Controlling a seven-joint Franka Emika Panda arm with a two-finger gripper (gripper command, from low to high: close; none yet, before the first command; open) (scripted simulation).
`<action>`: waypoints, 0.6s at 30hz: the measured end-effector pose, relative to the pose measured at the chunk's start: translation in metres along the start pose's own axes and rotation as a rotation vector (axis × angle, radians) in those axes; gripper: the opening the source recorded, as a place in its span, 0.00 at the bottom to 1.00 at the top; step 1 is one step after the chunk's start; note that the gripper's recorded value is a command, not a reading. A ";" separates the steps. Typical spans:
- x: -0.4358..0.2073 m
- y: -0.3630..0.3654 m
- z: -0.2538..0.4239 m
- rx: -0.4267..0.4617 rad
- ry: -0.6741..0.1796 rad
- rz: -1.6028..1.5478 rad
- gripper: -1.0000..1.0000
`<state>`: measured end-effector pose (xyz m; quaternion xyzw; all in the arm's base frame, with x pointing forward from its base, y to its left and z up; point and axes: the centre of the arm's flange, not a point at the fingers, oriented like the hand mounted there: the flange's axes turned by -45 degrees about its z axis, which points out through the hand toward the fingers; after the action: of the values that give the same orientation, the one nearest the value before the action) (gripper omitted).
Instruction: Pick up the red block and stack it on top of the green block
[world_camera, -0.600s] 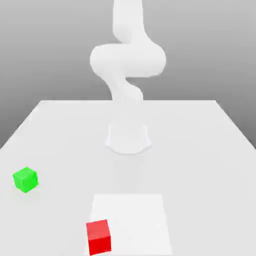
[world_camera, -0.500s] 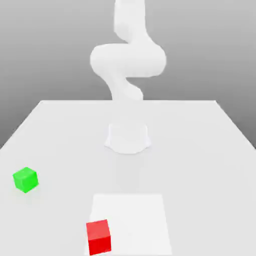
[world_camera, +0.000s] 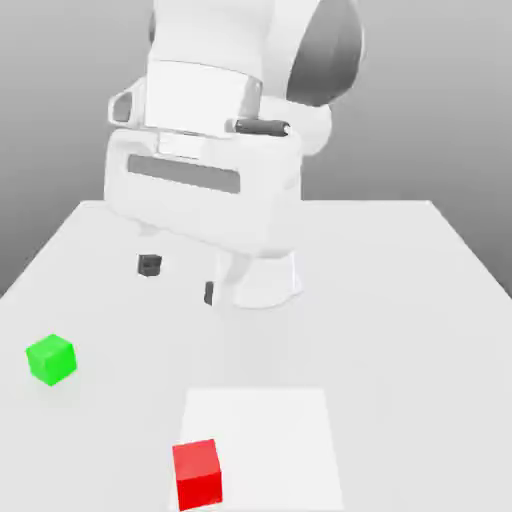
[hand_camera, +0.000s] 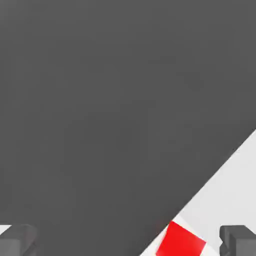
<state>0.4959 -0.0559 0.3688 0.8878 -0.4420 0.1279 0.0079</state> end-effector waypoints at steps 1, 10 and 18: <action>-0.001 0.005 0.017 -0.017 -0.021 0.045 0.50; -0.039 0.040 0.152 -0.143 -0.202 0.389 0.50; -0.055 0.047 0.210 -0.148 -0.211 0.406 0.00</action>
<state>0.4732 -0.0685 0.1483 0.7863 -0.6178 0.0007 0.0010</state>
